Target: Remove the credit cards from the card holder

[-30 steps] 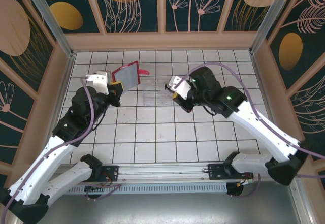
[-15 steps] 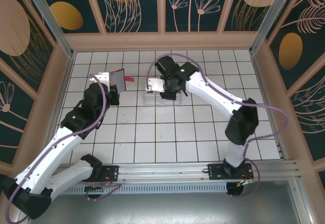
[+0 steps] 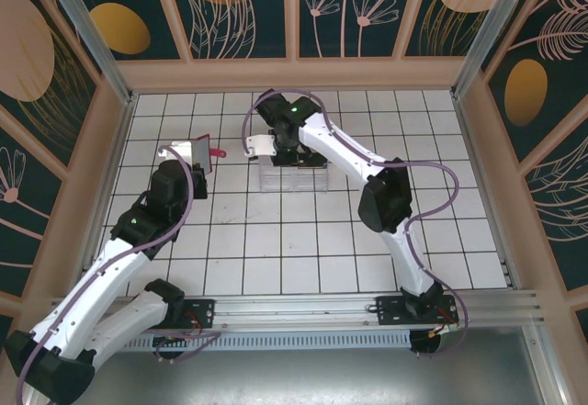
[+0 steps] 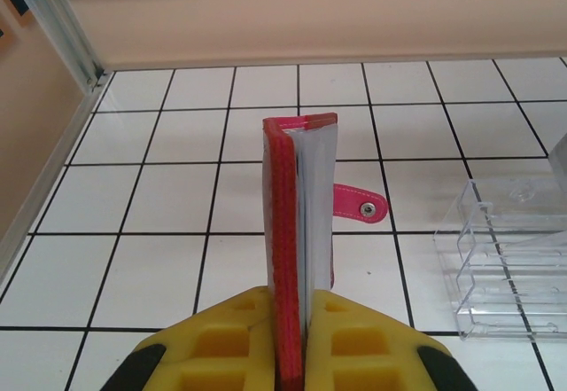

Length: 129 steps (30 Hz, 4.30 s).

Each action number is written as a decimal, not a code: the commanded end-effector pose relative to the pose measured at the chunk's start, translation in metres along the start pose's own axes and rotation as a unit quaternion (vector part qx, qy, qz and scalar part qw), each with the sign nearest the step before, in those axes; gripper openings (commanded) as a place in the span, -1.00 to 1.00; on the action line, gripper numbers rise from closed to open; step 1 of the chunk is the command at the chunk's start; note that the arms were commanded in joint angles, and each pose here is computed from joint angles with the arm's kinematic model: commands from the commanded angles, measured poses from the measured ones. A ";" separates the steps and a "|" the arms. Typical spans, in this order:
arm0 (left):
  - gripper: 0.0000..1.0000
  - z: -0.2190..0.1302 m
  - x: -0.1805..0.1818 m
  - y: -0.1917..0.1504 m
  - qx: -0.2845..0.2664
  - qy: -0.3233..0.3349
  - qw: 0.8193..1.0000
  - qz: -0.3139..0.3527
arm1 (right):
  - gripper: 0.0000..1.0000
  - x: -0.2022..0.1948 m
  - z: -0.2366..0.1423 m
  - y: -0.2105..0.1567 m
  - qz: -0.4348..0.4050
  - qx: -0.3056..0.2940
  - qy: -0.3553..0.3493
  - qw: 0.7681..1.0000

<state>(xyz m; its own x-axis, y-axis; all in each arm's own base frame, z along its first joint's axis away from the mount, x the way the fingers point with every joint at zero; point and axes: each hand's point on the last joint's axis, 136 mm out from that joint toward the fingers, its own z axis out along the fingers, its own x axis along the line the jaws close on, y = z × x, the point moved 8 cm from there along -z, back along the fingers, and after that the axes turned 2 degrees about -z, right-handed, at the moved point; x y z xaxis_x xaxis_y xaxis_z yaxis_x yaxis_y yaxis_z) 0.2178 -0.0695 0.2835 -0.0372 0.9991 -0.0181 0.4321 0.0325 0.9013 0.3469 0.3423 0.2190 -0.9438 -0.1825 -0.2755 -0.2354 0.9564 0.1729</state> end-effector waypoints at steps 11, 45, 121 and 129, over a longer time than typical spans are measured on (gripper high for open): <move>-1.00 -0.002 0.003 0.006 -0.030 0.006 0.999 0.016 | -1.00 -0.004 0.021 -0.007 -0.013 0.037 0.009 0.999; -1.00 0.000 0.001 0.002 -0.027 0.000 0.999 0.028 | -1.00 -0.016 0.003 -0.014 0.005 0.066 -0.041 0.997; -1.00 -0.007 0.001 0.001 -0.034 -0.023 0.999 0.025 | -0.43 -0.057 -0.073 -0.026 0.347 -0.252 -0.012 0.903; -1.00 -0.007 0.002 0.000 -0.035 -0.021 0.999 0.025 | -0.60 -0.050 -0.028 -0.052 0.486 -0.217 0.062 0.845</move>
<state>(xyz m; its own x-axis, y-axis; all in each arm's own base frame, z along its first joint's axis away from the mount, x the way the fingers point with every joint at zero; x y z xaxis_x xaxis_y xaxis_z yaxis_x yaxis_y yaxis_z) 0.2107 -0.0687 0.2822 0.0214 0.9997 0.0092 0.3998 -0.0170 0.9164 0.4095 0.2865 0.2588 -0.8119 0.5600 0.1652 0.5179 0.5602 0.6464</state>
